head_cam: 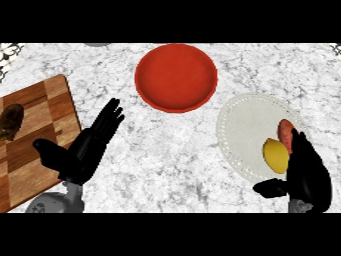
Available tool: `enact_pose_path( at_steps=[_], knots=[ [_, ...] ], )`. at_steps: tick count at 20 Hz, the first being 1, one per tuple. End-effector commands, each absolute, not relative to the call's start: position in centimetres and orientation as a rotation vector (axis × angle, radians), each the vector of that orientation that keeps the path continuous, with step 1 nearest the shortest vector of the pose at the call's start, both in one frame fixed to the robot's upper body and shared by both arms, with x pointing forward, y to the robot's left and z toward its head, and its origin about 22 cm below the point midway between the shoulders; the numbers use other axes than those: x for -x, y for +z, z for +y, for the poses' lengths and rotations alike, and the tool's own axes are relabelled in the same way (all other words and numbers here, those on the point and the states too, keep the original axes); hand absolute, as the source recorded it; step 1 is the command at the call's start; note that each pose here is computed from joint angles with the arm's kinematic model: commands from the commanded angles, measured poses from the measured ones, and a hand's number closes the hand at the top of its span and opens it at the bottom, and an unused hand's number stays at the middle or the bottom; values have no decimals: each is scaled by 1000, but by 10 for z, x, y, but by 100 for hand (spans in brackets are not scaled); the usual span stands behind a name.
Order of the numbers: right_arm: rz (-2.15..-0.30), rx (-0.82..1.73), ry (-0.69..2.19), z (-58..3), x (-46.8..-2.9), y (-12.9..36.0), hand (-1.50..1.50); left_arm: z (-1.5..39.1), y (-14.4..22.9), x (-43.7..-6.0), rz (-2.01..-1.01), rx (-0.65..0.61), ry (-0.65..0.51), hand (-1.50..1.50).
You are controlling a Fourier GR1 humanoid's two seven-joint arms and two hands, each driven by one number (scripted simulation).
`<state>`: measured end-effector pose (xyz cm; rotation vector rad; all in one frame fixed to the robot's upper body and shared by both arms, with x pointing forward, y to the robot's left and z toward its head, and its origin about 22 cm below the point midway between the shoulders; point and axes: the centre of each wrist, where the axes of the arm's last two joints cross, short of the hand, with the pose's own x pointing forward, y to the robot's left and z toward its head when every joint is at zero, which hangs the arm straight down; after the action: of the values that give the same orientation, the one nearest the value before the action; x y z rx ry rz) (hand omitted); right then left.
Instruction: Pick the lemon from the placemat and place it in the bowl
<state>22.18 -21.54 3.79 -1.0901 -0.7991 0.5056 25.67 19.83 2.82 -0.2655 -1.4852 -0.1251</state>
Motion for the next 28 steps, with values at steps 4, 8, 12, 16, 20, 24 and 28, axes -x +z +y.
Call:
enact_pose_path(
  at_steps=[4,8,12,16,20,24,28],
  knots=[
    [-797,1099,482,-215,-223,-4,-150,219,33,-262,-1489,276,-125,0],
    [-802,1118,474,-230,-232,3,-150,196,17,-251,-1477,285,-126,0],
    [-793,1104,480,-238,-234,-3,-150,196,33,-258,-1477,276,-135,0],
    [-820,1103,452,-234,-240,-14,-150,214,24,-241,-1487,271,-144,0],
    [-889,1085,436,-228,-234,-4,150,223,14,-265,-1466,266,-146,0],
    [-928,1155,505,-235,-272,-9,150,202,38,-262,-1491,280,-122,0],
    [-935,1142,535,-224,-255,-26,150,195,36,-275,-1471,288,-151,0]
  ],
)
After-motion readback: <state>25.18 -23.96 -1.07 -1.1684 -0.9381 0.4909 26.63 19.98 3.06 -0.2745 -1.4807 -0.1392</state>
